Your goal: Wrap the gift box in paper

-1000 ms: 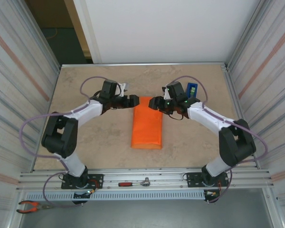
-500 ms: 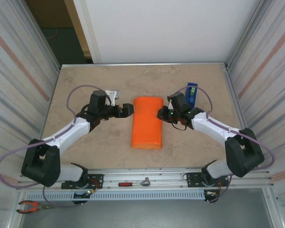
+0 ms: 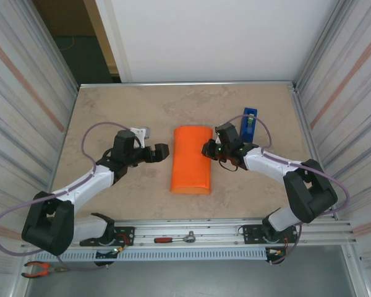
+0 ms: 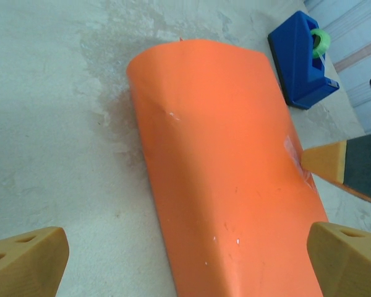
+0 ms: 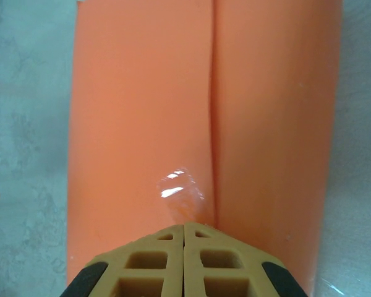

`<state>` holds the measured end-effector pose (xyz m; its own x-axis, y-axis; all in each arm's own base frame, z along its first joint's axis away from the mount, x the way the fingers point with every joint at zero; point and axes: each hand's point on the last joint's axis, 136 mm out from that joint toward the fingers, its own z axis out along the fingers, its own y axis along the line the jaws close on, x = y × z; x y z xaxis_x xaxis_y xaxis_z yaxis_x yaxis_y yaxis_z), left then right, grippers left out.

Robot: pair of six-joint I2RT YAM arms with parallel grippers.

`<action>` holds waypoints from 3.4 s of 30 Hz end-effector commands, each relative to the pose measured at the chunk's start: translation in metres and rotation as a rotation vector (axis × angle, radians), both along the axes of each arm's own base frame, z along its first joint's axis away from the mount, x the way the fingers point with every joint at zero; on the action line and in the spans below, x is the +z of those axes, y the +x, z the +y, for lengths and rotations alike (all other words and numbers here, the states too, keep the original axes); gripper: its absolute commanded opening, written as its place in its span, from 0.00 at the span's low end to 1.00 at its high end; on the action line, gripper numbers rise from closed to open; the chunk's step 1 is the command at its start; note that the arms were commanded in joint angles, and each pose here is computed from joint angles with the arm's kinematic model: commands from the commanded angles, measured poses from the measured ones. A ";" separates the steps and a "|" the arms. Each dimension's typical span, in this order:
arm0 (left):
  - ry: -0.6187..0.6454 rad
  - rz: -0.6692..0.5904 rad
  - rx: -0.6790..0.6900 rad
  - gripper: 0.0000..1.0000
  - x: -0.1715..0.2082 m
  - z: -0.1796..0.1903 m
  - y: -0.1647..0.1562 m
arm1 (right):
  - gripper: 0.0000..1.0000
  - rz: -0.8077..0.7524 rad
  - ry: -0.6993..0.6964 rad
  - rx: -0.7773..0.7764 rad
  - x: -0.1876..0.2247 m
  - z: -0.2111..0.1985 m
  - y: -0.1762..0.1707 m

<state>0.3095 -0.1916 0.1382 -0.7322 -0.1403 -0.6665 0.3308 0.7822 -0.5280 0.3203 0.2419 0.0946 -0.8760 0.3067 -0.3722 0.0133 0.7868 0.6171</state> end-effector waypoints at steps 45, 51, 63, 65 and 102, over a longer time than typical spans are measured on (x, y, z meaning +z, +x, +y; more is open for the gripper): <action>-0.097 0.082 -0.127 0.99 -0.007 -0.030 -0.026 | 0.10 0.015 -0.280 -0.022 0.008 -0.033 -0.007; -0.064 0.093 -0.110 0.99 -0.020 -0.026 -0.041 | 0.58 -0.038 -0.326 -0.052 0.039 -0.059 -0.025; 0.001 -0.001 -0.063 0.99 -0.036 -0.022 -0.070 | 0.97 -0.067 -0.074 0.012 0.044 -0.033 -0.072; 0.027 -0.030 -0.044 0.99 -0.027 -0.020 -0.061 | 0.98 -0.088 -0.104 -0.030 0.044 -0.040 -0.067; -0.202 0.311 -0.060 0.46 -0.097 -0.072 0.087 | 0.35 0.241 0.136 0.040 -0.060 0.018 0.088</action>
<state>0.4083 -0.2729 0.0648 -0.8912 -0.1744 -0.4188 0.2452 0.5913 -0.7682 0.4144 0.2481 0.0413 -0.9308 0.3365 -0.1428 0.1535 0.7144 0.6827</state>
